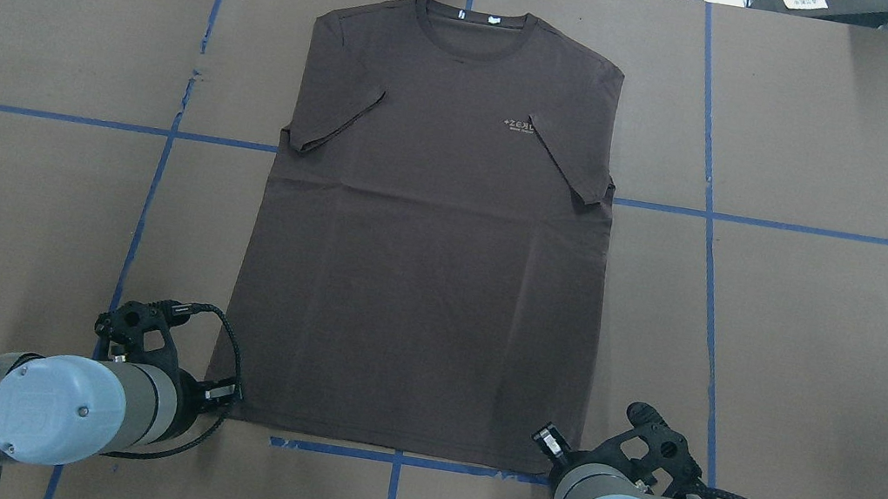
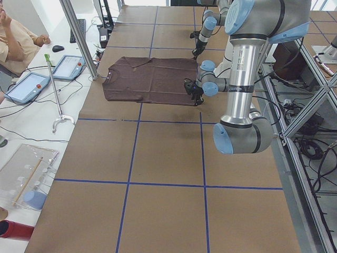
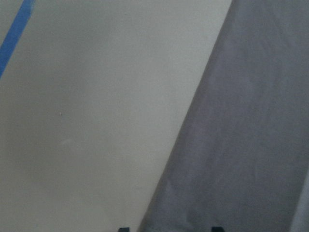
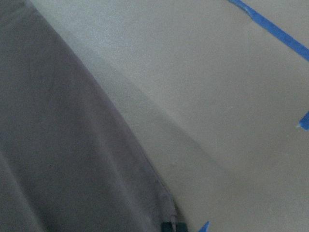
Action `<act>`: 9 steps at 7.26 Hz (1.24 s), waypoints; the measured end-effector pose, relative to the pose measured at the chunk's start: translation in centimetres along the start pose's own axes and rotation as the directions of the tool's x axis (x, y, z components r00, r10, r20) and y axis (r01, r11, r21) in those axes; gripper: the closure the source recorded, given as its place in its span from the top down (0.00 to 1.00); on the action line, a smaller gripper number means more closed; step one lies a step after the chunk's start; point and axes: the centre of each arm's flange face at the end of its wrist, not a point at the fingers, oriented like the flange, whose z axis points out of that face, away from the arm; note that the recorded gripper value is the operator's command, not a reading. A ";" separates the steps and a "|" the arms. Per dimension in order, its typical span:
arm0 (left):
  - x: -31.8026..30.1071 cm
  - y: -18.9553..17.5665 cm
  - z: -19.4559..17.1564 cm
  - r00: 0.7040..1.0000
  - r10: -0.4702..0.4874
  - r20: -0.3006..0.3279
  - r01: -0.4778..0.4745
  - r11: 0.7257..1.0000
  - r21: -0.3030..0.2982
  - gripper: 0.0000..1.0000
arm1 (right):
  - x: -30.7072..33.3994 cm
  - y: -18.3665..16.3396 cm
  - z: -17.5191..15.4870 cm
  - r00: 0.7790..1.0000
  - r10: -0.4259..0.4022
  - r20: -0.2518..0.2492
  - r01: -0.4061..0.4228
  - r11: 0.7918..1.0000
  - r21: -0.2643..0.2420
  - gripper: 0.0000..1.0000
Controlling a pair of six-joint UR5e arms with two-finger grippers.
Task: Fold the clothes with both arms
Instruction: 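Grasp both hem corners with the left and right grippers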
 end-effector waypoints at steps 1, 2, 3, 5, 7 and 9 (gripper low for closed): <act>0.0 0.2 0.0 1.000 -0.004 0.002 0.004 1.000 -0.002 0.58 | 0.0 0.0 0.0 1.000 0.000 0.000 0.000 1.000 0.000 0.00; -0.1 0.3 0.1 1.000 -0.007 0.004 0.007 1.000 -0.003 0.57 | 0.0 0.0 0.0 1.000 0.000 0.000 0.000 1.000 0.000 0.00; -0.2 0.3 0.2 1.000 -0.007 0.006 0.007 1.000 -0.004 0.57 | -0.1 0.0 0.0 1.000 0.001 0.000 -0.001 1.000 0.001 0.00; -0.3 0.3 0.5 1.000 -0.007 0.012 0.007 1.000 -0.003 0.53 | 0.0 0.0 0.1 1.000 0.001 -0.001 -0.001 1.000 0.002 0.00; -0.4 0.3 0.6 1.000 -0.007 0.015 0.007 1.000 -0.003 0.00 | 0.0 -0.1 0.1 1.000 0.001 -0.001 -0.001 1.000 0.002 0.00; -0.3 0.4 0.5 1.000 -0.007 0.013 0.007 1.000 -0.005 0.00 | 0.0 -0.1 0.1 1.000 0.001 -0.001 -0.001 1.000 0.002 0.00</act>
